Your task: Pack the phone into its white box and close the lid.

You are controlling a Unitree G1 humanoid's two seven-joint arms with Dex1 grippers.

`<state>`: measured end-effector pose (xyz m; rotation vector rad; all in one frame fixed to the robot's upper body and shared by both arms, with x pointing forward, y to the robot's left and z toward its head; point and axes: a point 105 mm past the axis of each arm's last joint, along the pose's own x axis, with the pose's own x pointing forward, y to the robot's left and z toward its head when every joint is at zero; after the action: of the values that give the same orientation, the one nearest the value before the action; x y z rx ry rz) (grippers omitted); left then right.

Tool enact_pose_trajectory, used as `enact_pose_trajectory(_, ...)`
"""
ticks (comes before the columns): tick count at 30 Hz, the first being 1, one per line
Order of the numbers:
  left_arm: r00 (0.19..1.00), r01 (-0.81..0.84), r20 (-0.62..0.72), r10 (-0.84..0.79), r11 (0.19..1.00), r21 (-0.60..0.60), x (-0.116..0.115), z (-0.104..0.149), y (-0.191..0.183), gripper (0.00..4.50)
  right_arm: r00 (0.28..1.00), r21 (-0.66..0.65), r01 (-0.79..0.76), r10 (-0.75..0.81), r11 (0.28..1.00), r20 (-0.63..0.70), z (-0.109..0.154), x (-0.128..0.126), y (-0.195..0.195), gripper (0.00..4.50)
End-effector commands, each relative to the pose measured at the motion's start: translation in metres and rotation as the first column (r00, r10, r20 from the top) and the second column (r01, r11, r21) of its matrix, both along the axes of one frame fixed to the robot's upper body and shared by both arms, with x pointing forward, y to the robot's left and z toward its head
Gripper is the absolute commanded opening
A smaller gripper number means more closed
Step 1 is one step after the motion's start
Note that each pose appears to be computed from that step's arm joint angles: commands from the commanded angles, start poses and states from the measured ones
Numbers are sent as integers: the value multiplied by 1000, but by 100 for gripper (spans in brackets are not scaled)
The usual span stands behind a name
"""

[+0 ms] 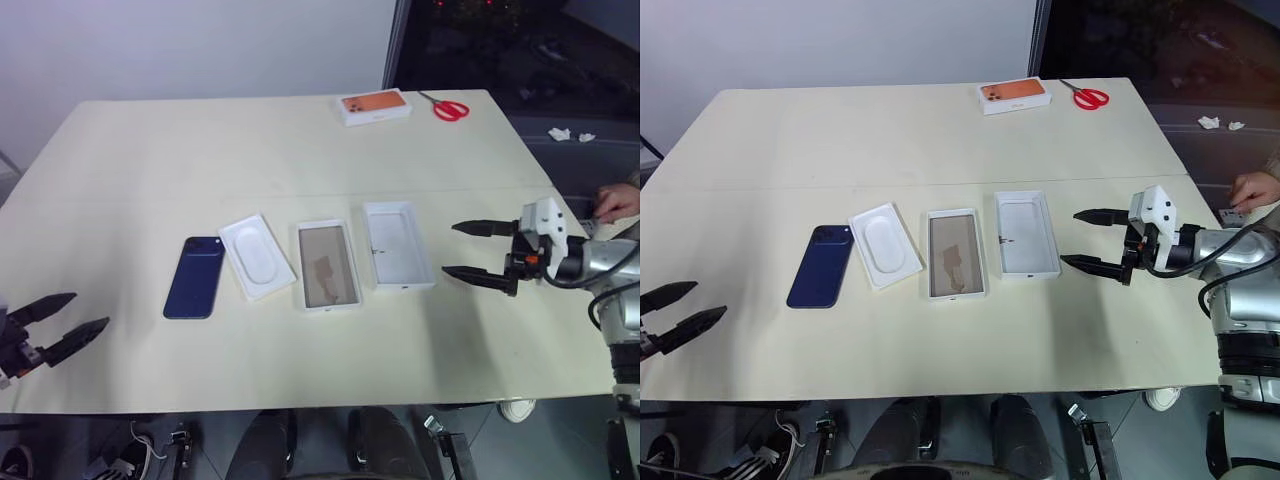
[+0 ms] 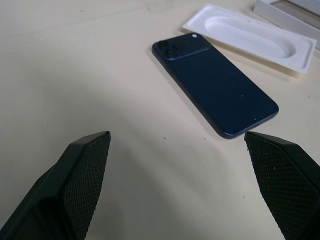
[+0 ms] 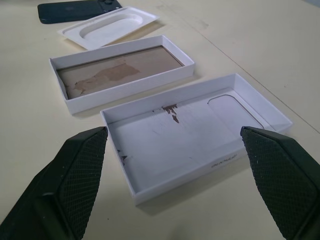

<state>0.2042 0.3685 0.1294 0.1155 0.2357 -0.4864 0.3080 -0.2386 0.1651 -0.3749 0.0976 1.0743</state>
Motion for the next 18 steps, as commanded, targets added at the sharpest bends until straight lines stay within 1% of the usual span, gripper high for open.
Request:
enact_pose_trajectory(1,999,-19,31,19,1000,10,-1,12,6,450,999,-4,14,-14,1000,38,8,1,-5,445)
enact_pose_trajectory(2,1000,-17,18,17,1000,6,-1,11,5,450,999,-2,16,-16,1000,37,8,1,-5,445)
enact_pose_trajectory(7,998,-20,55,20,1000,0,4,16,2,450,999,-16,33,-32,999,36,3,5,-10,445)
enact_pose_trajectory(12,998,-29,54,28,1000,10,2,11,4,450,997,-27,54,-52,998,48,1,7,-16,445)
enact_pose_trajectory(18,997,-26,69,25,1000,17,8,14,4,450,993,-32,102,-99,994,68,1,12,-25,445)
